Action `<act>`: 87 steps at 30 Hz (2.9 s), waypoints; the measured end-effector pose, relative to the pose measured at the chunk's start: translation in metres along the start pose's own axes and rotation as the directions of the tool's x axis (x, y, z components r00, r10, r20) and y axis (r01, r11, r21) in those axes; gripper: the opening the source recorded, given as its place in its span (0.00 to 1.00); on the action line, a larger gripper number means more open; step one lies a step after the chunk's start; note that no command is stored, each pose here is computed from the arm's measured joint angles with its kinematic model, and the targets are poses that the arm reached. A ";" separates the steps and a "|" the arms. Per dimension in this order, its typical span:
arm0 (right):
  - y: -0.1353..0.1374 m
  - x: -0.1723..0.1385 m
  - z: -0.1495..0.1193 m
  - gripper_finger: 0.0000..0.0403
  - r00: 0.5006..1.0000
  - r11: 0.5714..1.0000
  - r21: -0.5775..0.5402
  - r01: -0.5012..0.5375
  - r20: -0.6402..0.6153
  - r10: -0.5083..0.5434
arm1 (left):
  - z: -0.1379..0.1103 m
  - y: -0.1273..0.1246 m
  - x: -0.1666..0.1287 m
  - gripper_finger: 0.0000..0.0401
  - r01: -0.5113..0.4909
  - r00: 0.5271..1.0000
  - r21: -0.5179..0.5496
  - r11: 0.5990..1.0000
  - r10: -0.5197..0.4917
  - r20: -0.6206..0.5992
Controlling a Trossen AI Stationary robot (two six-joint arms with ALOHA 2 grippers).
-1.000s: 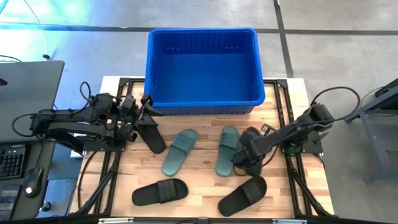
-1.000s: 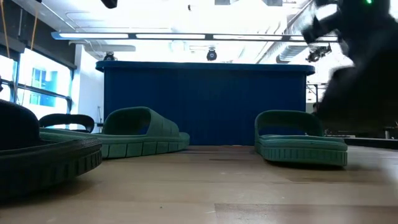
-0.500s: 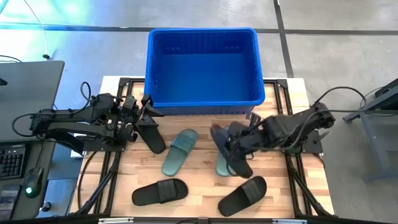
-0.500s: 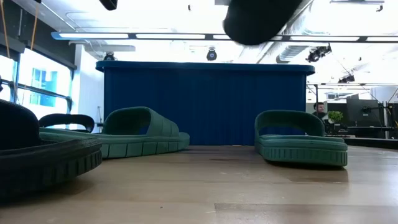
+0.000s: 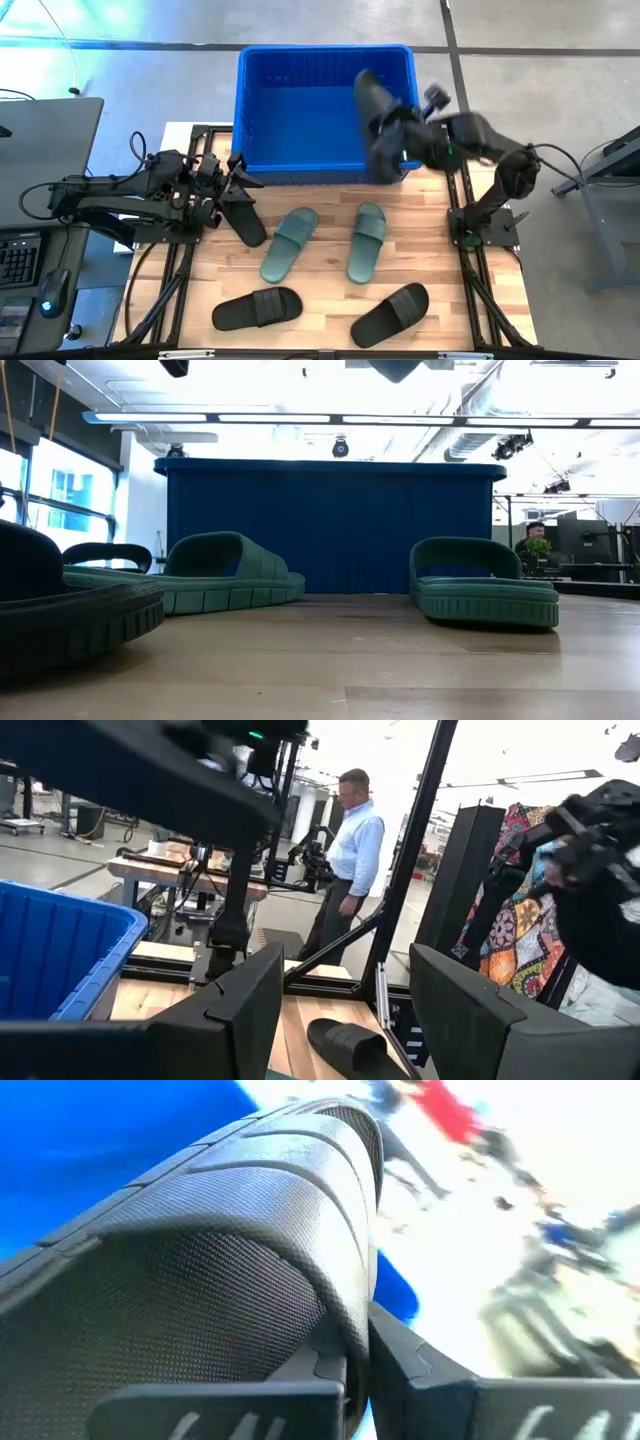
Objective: Pick and place slides into bin
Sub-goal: Put the top right black slide into the bin, then put the top left black slide into the bin
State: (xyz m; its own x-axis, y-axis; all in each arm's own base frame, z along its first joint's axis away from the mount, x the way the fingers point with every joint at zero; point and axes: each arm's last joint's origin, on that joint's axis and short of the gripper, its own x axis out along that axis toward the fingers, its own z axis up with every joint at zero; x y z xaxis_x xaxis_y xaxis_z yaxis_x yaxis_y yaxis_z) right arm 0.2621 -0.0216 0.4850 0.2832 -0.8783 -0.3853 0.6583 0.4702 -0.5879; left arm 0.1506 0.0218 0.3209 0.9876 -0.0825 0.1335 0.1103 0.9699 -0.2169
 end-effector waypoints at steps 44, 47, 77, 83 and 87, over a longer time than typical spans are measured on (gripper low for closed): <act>0.067 0.373 -0.106 0.02 0.596 0.884 -0.332 -0.327 -0.799 -0.080 | -0.010 0.002 -0.001 0.50 -0.024 0.994 -0.003 1.000 0.024 -0.103; 0.063 0.375 -0.110 0.04 0.572 0.891 -0.271 -0.364 -0.820 -0.015 | -0.012 0.003 -0.001 0.50 -0.030 0.992 -0.009 1.000 0.028 -0.125; 0.059 0.345 -0.096 0.43 0.534 0.889 -0.150 -0.433 -0.837 0.119 | -0.014 0.003 -0.001 0.50 -0.037 0.989 -0.020 0.999 0.034 -0.141; 0.052 0.306 -0.069 0.43 0.565 0.845 -0.058 -0.531 -0.768 0.302 | -0.014 0.003 -0.001 0.50 -0.038 0.989 -0.023 0.999 0.034 -0.142; 0.040 0.266 -0.047 0.43 0.604 0.819 -0.021 -0.573 -0.686 0.405 | -0.014 0.004 -0.001 0.50 -0.042 0.989 -0.023 0.999 0.039 -0.142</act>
State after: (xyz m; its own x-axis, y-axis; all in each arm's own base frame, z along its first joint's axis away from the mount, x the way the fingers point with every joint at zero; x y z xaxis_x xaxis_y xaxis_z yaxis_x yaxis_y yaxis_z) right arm 0.3306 -0.2327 0.3253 -0.0407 -0.2805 -0.9590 0.3624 0.8903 -0.2758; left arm 0.1515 0.0221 0.3063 0.9970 -0.0765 -0.0137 0.0708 0.9672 -0.2441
